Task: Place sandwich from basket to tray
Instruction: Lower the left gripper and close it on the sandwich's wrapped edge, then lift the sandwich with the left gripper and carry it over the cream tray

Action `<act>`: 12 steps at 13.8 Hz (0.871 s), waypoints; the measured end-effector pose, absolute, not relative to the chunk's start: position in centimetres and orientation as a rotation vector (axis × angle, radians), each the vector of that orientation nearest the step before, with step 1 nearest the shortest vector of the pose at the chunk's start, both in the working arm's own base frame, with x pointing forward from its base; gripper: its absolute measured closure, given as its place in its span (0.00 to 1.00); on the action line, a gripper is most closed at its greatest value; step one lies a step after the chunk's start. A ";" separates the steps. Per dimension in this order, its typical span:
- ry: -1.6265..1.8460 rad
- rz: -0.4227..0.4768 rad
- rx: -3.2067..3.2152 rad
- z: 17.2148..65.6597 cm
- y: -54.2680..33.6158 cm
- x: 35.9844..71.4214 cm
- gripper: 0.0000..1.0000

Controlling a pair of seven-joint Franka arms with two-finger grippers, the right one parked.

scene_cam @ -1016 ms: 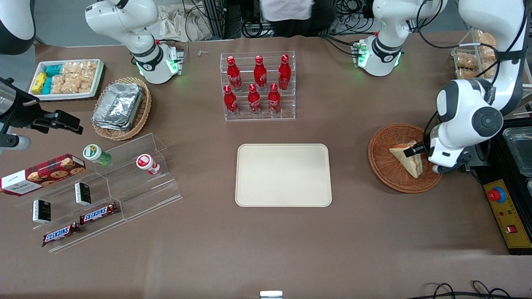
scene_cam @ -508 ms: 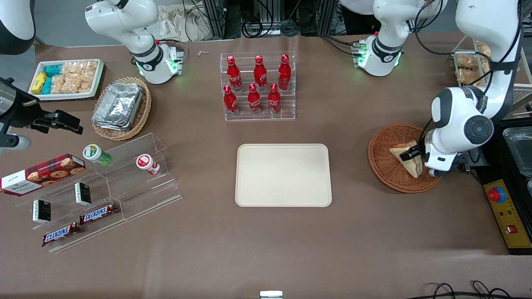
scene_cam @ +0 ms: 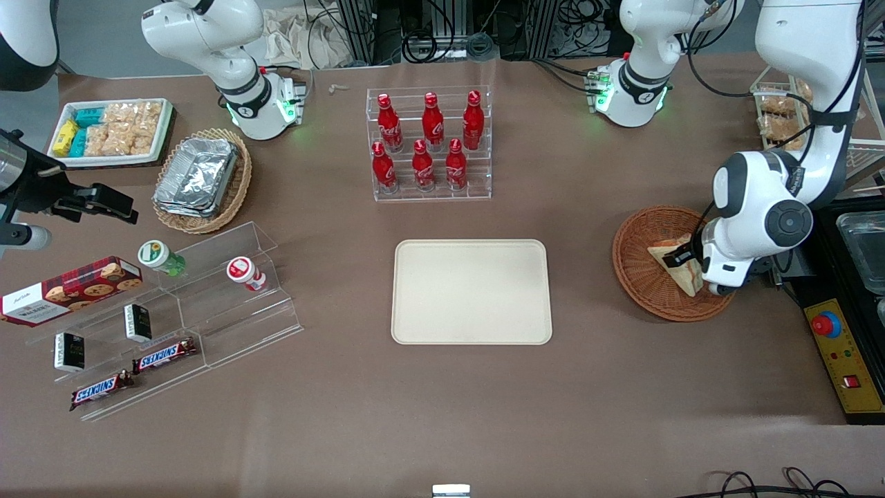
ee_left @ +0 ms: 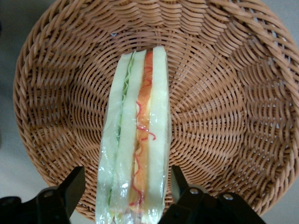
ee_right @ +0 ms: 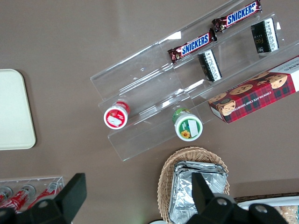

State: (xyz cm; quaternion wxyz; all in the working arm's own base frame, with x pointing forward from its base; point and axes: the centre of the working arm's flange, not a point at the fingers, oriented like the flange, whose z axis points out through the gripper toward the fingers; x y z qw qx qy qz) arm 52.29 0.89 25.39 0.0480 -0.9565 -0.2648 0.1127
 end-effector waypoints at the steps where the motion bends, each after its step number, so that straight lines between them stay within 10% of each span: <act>1: -0.834 0.342 -2.907 25.4 0.9 52.3 0.22; 6: -0.888 0.322 -2.891 25.9 0.4 52.8 0.70; 12: -0.866 0.434 -2.843 34.9 -0.1 56.6 0.83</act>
